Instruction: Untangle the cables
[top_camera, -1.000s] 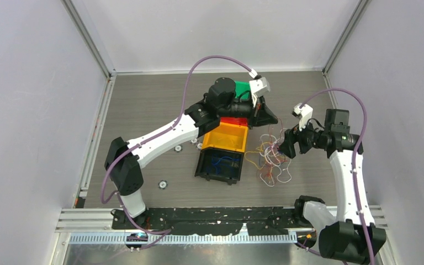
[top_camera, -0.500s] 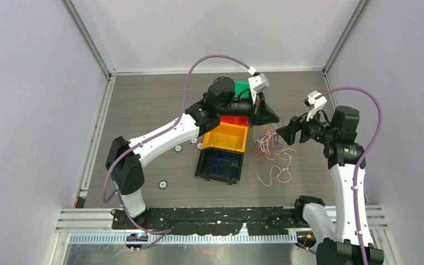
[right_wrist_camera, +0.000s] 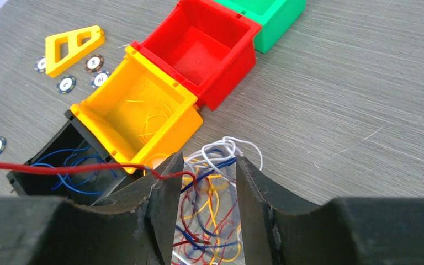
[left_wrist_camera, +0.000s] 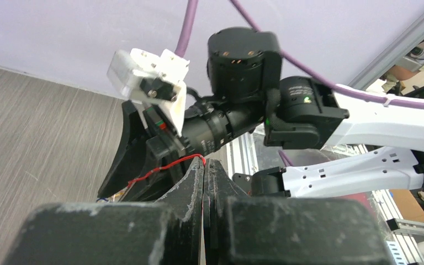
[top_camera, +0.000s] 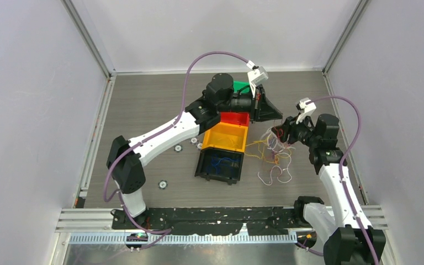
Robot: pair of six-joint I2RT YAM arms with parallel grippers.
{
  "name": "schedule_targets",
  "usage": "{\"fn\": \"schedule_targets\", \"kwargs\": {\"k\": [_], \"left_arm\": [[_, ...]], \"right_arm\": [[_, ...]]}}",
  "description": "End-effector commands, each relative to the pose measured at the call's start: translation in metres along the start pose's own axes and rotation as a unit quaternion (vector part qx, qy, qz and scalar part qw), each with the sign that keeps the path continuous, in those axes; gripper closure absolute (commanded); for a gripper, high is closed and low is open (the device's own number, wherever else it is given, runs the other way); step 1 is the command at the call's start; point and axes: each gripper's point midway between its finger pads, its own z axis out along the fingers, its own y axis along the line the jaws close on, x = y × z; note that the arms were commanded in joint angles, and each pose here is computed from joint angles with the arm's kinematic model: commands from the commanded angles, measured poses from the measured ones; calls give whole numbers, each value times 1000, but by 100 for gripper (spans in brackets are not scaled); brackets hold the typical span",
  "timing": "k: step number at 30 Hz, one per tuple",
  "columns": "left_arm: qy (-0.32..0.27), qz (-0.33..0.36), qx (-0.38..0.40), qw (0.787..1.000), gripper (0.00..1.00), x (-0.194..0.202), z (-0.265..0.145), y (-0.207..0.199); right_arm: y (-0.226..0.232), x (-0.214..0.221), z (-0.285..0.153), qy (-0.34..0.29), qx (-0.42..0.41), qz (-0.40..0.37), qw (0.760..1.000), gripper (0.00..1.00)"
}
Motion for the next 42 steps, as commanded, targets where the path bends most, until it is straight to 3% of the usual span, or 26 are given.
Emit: {"fn": "schedule_targets", "kwargs": {"k": [1, 9, 21, 24, 25, 28, 32, 39, 42], "left_arm": [[-88, 73, 64, 991, 100, -85, -16, -54], [-143, 119, 85, 979, 100, -146, -45, -91], [-192, 182, 6, 964, 100, -217, -94, -75], [-192, 190, 13, 963, 100, -225, -96, -83], [-190, 182, 17, 965, 100, -223, -94, -82], [-184, 167, 16, 969, 100, -212, -90, -74], [-183, 165, 11, 969, 100, -206, -89, -68], [-189, 166, 18, 968, 100, -214, -85, -70], [-193, 173, 18, 966, 100, -218, -84, -72]], "right_arm": [[-18, 6, 7, 2, 33, -13, 999, 55], [-32, 30, 11, 51, 52, -9, 997, 55], [-41, 53, 3, 112, 60, -24, 992, 55], [-28, 47, 2, 122, 19, -28, 992, 48], [-20, 48, -2, 133, -2, -24, 991, 41], [23, 13, -18, 96, -92, -44, 990, 21], [50, -21, -27, 13, -121, -87, 989, 7], [74, -21, 7, -39, -158, -57, 985, 4], [86, -21, 15, -49, -171, -90, 980, 4]]}}
